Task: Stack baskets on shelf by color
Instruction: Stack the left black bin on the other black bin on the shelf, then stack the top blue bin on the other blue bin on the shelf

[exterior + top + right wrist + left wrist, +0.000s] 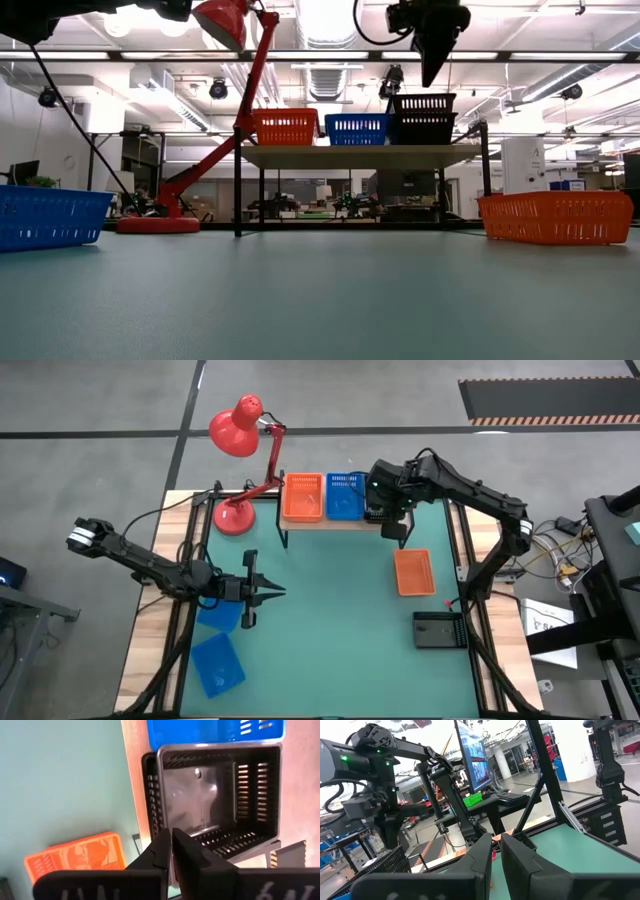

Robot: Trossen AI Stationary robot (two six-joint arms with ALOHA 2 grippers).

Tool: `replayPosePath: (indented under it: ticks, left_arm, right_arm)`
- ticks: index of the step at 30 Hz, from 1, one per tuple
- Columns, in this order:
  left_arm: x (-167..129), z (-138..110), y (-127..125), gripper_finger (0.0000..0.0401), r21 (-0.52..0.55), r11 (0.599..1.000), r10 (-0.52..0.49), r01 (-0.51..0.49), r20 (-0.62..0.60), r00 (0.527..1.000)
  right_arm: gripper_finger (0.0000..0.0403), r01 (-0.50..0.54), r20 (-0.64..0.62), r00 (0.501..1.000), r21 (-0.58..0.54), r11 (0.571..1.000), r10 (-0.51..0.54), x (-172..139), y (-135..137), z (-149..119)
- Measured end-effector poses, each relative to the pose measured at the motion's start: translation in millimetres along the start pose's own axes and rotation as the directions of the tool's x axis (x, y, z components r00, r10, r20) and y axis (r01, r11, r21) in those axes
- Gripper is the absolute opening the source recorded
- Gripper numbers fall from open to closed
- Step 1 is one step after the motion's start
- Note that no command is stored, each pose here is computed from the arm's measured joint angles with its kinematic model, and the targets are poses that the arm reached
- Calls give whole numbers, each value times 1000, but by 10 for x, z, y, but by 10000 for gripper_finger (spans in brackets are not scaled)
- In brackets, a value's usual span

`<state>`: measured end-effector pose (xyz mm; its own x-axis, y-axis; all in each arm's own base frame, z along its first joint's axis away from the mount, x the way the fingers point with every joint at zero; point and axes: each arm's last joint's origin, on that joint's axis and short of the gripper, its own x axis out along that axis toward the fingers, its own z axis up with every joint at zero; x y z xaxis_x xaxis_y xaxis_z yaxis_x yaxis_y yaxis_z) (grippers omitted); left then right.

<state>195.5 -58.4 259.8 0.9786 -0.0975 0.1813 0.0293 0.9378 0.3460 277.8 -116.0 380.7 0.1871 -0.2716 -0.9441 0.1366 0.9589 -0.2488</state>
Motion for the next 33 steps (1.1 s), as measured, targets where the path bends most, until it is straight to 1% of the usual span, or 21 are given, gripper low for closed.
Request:
replayPosePath:
  ticks: [5, 9, 14, 17, 20, 23, 26, 29, 31, 33]
  left_arm:
    - [0, 0, 0, 24, 3, 1000, 0, 0, 0, 1000]
    - [0, 0, 0, 24, 3, 1000, 0, 0, 0, 1000]
    - [0, 0, 0, 24, 1, 1000, 0, 0, 0, 1000]
    - [0, 0, 0, 24, -1, 1000, 0, 0, 0, 1000]
    - [0, -4, -2, 24, -23, 1000, -1, 1, -2, 1000]
    - [9, -22, -12, 24, -52, 999, -5, 4, -11, 1000]
    - [29, -54, -30, 24, -88, 996, -11, 9, -26, 1000]
    - [48, -84, -47, 24, -142, 990, -17, 11, -40, 999]
    - [62, -112, -62, 24, -185, 983, -23, 12, -54, 998]
    - [80, -143, -80, 24, -230, 973, -28, 12, -68, 997]
  right_arm:
    - [9, 3, 8, 1000, -12, 1000, -3, 122, 13, 33]
    - [9, -4, -15, 1000, -12, 1000, 4, 195, 30, 22]
    - [9, -4, -15, 1000, -7, 1000, 4, 185, 34, 10]
    - [9, -7, -2, 1000, 16, 1000, 7, 140, 38, -14]
    - [8, -53, 41, 998, 10, 999, 53, 92, 125, -39]
    - [8, -121, 176, 976, -47, 992, 127, 79, 339, -13]
    - [8, -161, 352, 913, -151, 975, 205, 153, 678, -2]
    - [8, -140, 495, 831, -257, 956, 254, 299, 1073, -61]
    - [8, -107, 600, 746, -320, 941, 289, 436, 1326, -113]
    - [8, -40, 708, 634, -373, 927, 312, 603, 1539, -168]
